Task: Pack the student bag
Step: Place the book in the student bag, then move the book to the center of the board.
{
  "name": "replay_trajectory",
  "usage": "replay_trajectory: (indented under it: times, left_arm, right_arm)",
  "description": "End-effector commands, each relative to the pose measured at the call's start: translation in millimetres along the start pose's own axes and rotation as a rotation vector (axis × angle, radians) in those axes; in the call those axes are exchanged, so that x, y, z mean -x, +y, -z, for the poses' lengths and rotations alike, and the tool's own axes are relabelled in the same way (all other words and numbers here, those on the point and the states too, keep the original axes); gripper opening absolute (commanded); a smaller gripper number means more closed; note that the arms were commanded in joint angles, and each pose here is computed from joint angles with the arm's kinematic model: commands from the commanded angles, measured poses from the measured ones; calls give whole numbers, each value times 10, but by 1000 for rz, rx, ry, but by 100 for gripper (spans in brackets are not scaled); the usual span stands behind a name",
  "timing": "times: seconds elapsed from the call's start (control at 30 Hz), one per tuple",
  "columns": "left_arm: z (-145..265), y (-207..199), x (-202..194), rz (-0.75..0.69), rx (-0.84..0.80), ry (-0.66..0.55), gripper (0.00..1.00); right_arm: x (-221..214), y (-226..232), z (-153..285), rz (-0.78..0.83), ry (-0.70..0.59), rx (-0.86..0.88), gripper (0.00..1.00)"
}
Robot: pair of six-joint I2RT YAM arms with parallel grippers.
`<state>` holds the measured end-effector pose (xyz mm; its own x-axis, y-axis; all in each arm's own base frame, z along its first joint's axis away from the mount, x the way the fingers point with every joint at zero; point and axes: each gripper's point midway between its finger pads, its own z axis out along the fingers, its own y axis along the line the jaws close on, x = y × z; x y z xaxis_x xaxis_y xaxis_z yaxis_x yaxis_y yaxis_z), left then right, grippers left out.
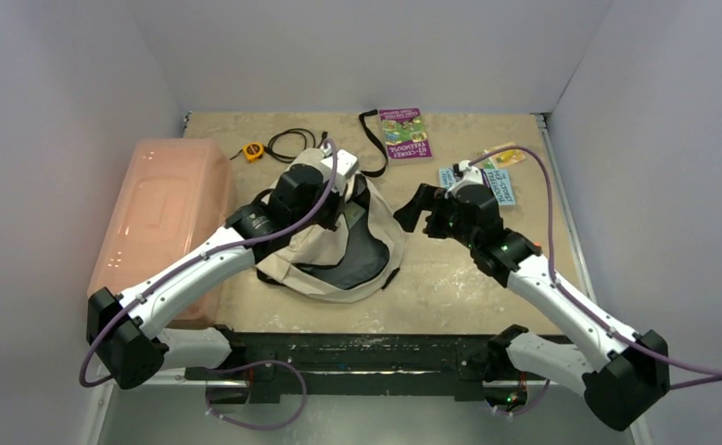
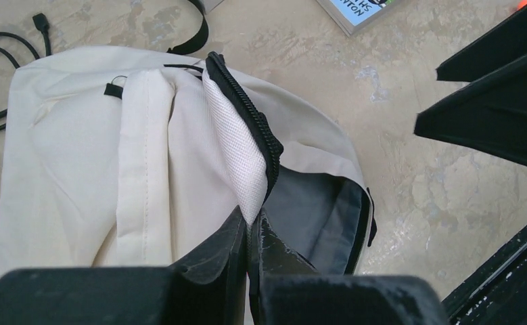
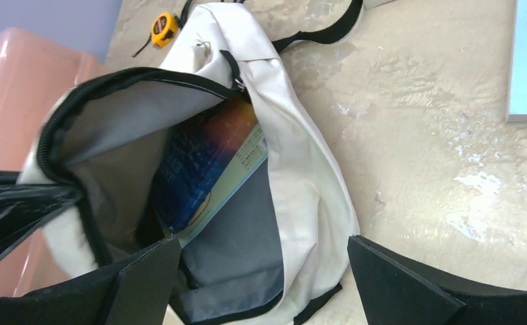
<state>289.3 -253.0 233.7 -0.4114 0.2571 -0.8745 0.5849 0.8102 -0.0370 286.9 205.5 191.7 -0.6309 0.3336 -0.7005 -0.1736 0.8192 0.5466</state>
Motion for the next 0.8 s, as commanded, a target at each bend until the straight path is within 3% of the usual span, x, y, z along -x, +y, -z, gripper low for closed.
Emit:
replay_trajectory:
  times: [0.0,0.37,0.6,0.77]
  left_arm:
    - [0,-114,193,15,-38,-71,0]
    - [56,-431,265,-59,-225,-139,0]
    - [75,-512,234,-109,-217,-113,3]
    - [81,-629,242,-99,-269,-104,24]
  right_arm:
    - [304,-264,185,34,-88,-130,99]
    - [936,-2159,-183,-598,-281,-342,99]
    - [1363,-3012,-134,-493,-384,-613,99]
    - [1597,-3294,-279,-405,-367,-695,99]
